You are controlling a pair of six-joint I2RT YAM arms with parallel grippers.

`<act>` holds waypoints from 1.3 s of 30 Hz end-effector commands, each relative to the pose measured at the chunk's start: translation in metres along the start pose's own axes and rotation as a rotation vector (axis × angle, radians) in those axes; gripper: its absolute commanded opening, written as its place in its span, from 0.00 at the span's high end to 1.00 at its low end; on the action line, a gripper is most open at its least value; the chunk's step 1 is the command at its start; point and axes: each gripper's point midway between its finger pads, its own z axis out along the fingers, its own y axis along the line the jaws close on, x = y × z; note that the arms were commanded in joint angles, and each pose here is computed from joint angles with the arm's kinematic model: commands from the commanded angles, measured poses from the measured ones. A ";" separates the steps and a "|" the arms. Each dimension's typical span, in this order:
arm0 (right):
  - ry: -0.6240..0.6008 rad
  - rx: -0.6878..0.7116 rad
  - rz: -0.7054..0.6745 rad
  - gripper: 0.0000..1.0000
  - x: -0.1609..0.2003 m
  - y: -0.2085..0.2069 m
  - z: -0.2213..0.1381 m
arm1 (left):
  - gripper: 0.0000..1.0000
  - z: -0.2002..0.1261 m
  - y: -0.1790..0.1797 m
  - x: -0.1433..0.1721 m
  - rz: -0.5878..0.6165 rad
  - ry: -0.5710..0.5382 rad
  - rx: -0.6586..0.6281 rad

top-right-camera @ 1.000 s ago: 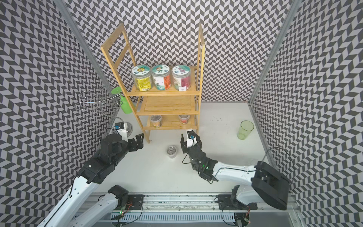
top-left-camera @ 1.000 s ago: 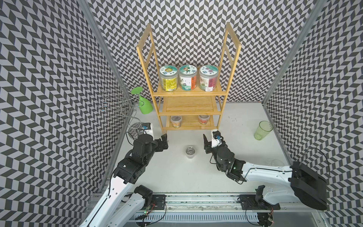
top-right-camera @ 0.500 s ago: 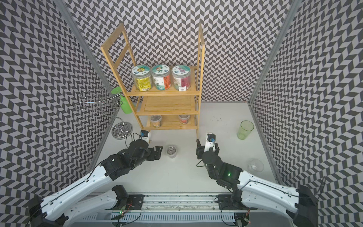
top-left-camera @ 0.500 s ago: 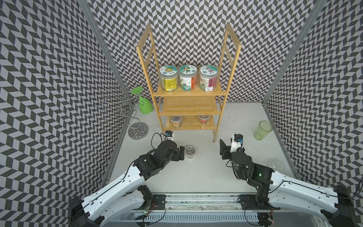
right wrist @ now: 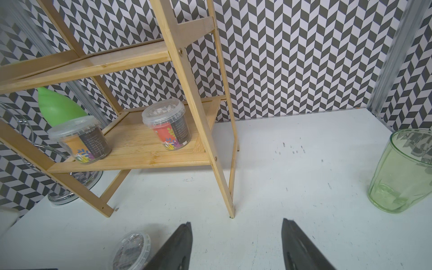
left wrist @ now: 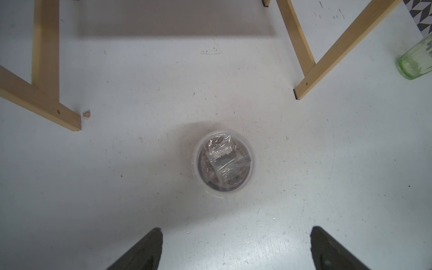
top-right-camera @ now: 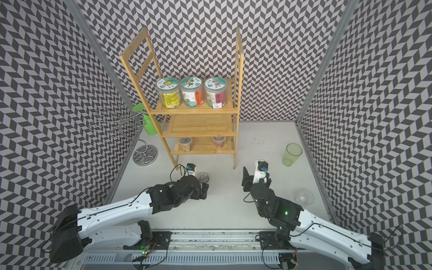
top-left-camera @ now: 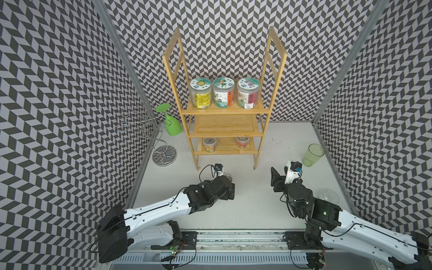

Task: Place the seed container on the shelf
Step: Pick up the seed jar at the center of the board.

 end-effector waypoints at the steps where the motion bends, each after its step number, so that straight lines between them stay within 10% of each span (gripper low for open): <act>1: -0.004 0.002 -0.005 0.36 0.000 -0.003 -0.002 | 0.00 0.010 0.001 0.010 -0.044 -0.030 -0.025; 39: 0.023 -0.023 -0.076 0.35 0.007 -0.002 0.002 | 0.09 0.082 0.015 0.051 -0.055 -0.171 -0.189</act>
